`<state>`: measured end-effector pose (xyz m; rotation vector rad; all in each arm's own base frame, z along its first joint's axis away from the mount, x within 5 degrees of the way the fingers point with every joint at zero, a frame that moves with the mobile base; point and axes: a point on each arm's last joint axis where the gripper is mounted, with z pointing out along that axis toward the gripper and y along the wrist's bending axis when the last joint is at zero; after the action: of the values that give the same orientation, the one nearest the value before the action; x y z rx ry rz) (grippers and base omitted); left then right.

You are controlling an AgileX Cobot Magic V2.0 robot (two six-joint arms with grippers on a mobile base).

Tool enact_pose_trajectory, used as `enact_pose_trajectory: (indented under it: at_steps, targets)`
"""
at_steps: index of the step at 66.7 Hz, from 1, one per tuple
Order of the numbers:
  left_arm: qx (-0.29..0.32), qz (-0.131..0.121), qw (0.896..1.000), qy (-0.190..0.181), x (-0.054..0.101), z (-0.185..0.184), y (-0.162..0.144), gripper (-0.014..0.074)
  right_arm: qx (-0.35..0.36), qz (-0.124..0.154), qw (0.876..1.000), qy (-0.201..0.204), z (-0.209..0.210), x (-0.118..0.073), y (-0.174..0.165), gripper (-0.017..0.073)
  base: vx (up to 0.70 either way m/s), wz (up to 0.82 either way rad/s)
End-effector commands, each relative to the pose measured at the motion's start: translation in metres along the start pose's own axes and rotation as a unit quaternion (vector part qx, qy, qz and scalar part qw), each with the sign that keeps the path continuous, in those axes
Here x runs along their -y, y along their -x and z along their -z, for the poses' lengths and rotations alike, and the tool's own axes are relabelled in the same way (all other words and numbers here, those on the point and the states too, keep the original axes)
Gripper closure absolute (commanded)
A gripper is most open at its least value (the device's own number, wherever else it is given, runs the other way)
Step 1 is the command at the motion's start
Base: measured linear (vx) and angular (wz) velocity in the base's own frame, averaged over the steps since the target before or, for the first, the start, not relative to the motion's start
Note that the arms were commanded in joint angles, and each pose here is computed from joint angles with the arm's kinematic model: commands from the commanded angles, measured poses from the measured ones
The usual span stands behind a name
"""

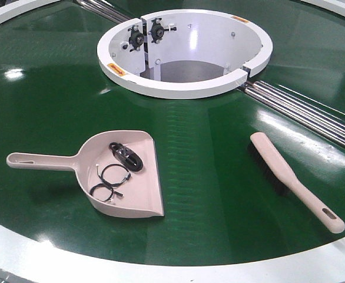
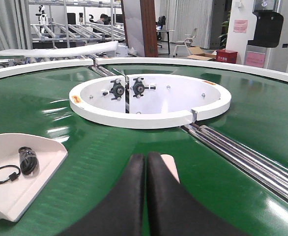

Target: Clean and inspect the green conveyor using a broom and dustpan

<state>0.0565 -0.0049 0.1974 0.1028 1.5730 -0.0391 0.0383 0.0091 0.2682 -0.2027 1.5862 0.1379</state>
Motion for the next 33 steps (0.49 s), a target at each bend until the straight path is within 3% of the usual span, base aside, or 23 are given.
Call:
enact_pose_trajectory:
  at_steps: [1, 28, 33]
  targets:
    - [0.036, 0.010, 0.999, 0.001, 0.0000, 0.0010, 0.0036, 0.0601, 0.044, 0.000, 0.999, -0.003, 0.0011, 0.0008, 0.0145, 0.0568, 0.00, 0.00]
    - [0.036, 0.010, 0.999, 0.001, 0.0000, 0.0010, 0.0036, 0.0601, 0.042, 0.001, 0.999, -0.003, 0.0011, 0.0008, 0.0143, 0.0568, 0.00, 0.00]
    - [0.036, 0.010, 0.999, 0.001, 0.0000, 0.0010, 0.0036, 0.0601, 0.037, 0.038, 0.998, -0.020, -0.0009, 0.0028, 0.0091, 0.0568, 0.00, 0.00]
